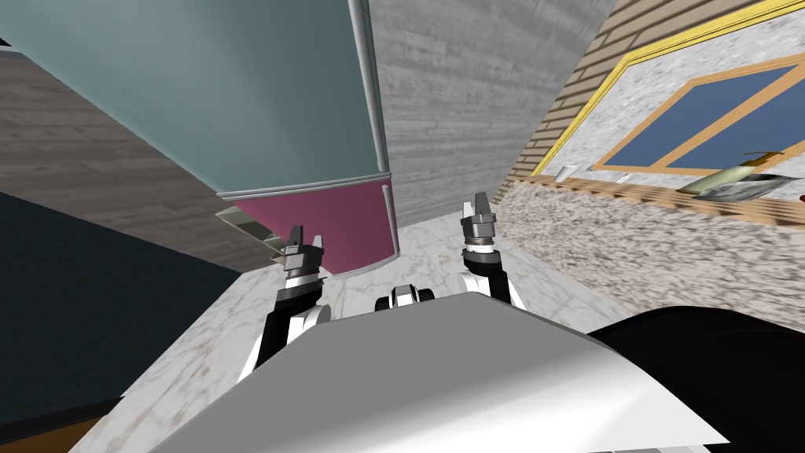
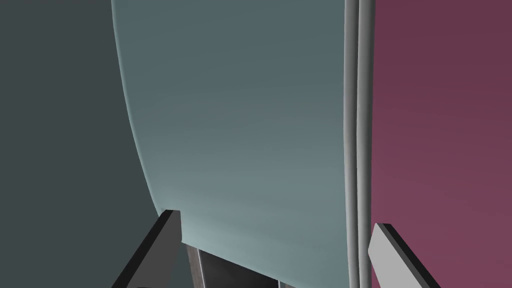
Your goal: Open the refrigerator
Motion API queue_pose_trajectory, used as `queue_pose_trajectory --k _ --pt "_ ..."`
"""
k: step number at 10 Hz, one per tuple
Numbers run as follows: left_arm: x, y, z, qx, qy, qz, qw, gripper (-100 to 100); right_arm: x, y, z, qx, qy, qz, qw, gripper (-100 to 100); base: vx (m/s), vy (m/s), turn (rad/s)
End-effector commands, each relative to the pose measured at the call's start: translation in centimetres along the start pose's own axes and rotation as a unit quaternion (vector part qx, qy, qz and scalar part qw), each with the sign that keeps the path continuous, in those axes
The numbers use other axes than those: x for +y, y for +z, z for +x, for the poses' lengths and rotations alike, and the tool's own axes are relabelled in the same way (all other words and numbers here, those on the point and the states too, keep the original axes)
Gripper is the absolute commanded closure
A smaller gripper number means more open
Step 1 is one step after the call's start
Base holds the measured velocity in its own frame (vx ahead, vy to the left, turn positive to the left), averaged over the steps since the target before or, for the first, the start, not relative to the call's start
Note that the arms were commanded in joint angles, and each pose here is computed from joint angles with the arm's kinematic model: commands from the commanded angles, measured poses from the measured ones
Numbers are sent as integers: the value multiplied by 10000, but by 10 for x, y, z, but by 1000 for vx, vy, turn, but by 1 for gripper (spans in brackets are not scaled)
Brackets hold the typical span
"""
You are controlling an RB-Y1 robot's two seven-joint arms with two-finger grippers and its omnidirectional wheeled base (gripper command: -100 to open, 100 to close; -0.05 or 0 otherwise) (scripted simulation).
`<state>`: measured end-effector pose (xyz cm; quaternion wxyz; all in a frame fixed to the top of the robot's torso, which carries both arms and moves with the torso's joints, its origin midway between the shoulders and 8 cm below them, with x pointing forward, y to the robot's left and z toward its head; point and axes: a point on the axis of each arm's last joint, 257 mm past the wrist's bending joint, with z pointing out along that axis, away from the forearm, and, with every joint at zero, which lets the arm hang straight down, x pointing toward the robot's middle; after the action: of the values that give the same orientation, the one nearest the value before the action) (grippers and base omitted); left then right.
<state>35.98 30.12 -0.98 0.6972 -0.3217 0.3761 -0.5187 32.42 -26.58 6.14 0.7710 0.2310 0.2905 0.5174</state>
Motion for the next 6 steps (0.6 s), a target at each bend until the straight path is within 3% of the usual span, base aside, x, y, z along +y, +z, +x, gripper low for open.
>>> queue_pose_trajectory --k 1,6 --pt "11 1 -3 131 187 -280 9993 -100 0 0 0 0 0 0 10000 0 144 -93 -52" --pt "24 2 -11 311 519 -719 9956 -100 0 0 0 0 0 0 10000 0 121 -74 -46"
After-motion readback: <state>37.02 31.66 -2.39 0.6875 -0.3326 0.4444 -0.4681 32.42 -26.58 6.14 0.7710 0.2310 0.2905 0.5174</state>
